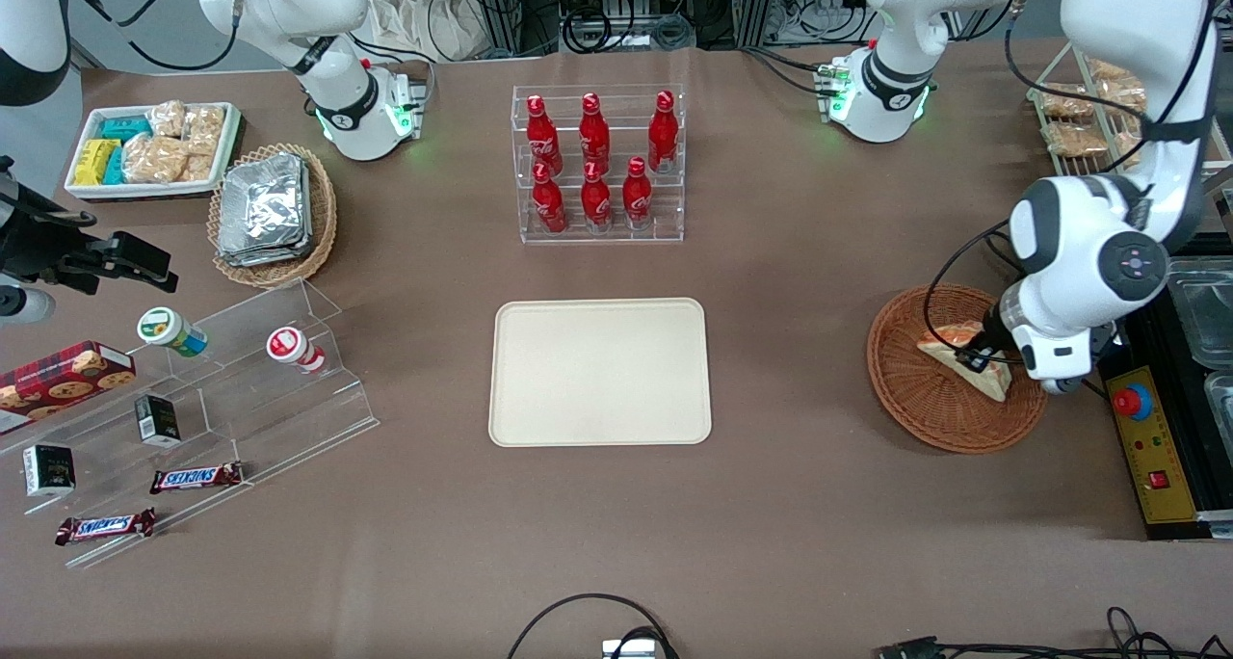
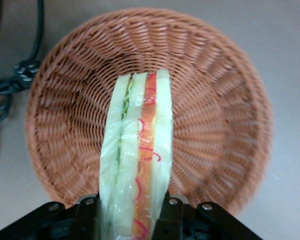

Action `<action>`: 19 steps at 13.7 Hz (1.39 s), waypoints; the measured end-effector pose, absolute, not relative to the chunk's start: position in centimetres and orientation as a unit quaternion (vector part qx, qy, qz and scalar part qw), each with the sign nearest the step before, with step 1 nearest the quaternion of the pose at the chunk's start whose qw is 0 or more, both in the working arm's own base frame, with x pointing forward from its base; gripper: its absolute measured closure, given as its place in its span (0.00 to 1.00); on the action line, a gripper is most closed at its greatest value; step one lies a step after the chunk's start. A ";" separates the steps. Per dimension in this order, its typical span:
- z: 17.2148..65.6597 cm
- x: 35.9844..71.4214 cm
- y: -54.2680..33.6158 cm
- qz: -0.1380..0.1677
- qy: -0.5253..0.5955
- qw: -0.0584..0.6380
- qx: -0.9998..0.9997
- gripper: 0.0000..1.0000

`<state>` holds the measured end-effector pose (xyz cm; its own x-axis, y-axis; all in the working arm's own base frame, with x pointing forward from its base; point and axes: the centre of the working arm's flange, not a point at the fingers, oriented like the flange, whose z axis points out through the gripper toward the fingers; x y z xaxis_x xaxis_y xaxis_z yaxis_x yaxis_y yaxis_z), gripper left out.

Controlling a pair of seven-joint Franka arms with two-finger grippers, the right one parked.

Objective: Place sandwich from basket to tray
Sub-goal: 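Lift the sandwich and carry it over the cream tray, then lower the sandwich onto the tray and open the left gripper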

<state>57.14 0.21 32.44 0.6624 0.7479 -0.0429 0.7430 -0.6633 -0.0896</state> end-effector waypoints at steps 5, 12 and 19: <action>43.4 59.5 -13.7 0.054 -0.220 0.029 -0.974 0.79; 36.3 55.7 -39.7 0.085 0.010 0.023 -0.996 0.79; 25.5 57.9 -44.4 0.053 0.013 0.002 -0.998 0.79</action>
